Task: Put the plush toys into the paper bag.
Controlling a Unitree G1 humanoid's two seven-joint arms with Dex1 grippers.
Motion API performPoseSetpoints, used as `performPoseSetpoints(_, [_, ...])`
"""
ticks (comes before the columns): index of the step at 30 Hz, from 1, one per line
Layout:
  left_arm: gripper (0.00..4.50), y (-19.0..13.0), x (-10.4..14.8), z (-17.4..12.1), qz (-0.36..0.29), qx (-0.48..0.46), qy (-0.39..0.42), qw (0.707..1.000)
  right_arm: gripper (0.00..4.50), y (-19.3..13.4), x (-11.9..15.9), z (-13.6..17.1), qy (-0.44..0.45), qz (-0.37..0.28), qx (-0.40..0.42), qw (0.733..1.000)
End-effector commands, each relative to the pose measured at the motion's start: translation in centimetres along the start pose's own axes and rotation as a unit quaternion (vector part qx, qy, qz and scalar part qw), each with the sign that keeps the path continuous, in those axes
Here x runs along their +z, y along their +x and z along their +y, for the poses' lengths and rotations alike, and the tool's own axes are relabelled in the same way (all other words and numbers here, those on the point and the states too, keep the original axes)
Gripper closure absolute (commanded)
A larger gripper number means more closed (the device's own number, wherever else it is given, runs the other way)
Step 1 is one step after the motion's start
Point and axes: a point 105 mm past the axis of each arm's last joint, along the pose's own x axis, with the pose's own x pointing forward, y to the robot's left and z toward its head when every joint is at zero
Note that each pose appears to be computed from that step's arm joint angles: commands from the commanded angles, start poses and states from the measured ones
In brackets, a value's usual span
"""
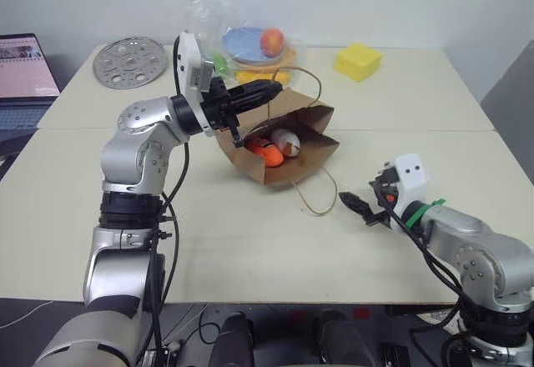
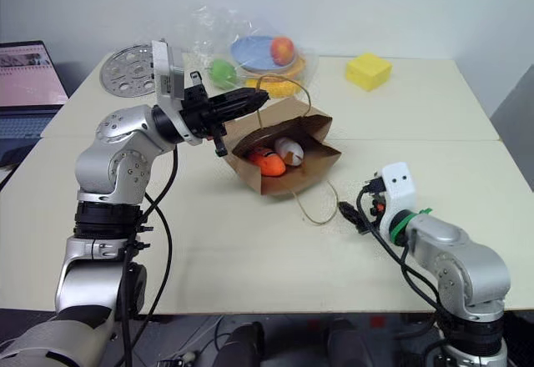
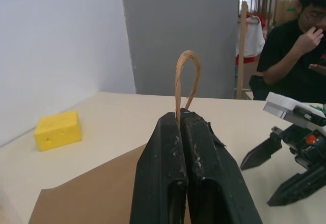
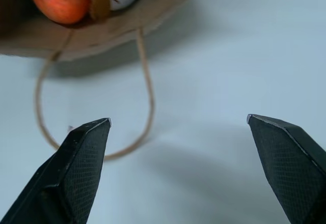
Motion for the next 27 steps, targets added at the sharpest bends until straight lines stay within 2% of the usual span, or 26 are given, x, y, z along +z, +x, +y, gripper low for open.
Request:
performPoseSetpoints(1, [4.50, 0.2, 1.5, 0.1, -0.013, -0.004, 0.028, 1.000, 0.01, -0.1, 0.5, 1.1, 0.005, -0.016, 0.012, 1.000])
performPoseSetpoints(11, [4.50, 0.2, 1.4, -0.1, -0.011, -0.005, 0.029, 1.000, 0.01, 2.3, -2.2, 1.4, 0.009, 0.013, 0.003, 1.000])
performPoseSetpoints(12, [4.50, 0.1, 1.4, -0.1, -0.011, -0.003, 0.029, 1.000, 0.17, 2.4, -2.0, 1.6, 0.016, 0.006, 0.007, 1.000])
performPoseSetpoints(14, [4.50, 0.0, 1.4, 0.0, -0.010, -0.001, 0.029, 1.000, 0.58, 2.5, -1.5, 2.2, 0.028, -0.004, 0.020, 0.999])
performPoseSetpoints(25, [4.50, -0.1, 1.4, 0.0, -0.011, 0.004, 0.030, 0.999, 4.43, 3.2, -1.4, 1.2, 0.032, -0.010, -0.003, 0.999])
performPoseSetpoints(27, [4.50, -0.1, 1.4, 0.1, -0.010, 0.006, 0.031, 0.999, 4.49, 2.9, -1.1, 1.0, 0.029, -0.015, -0.004, 0.999])
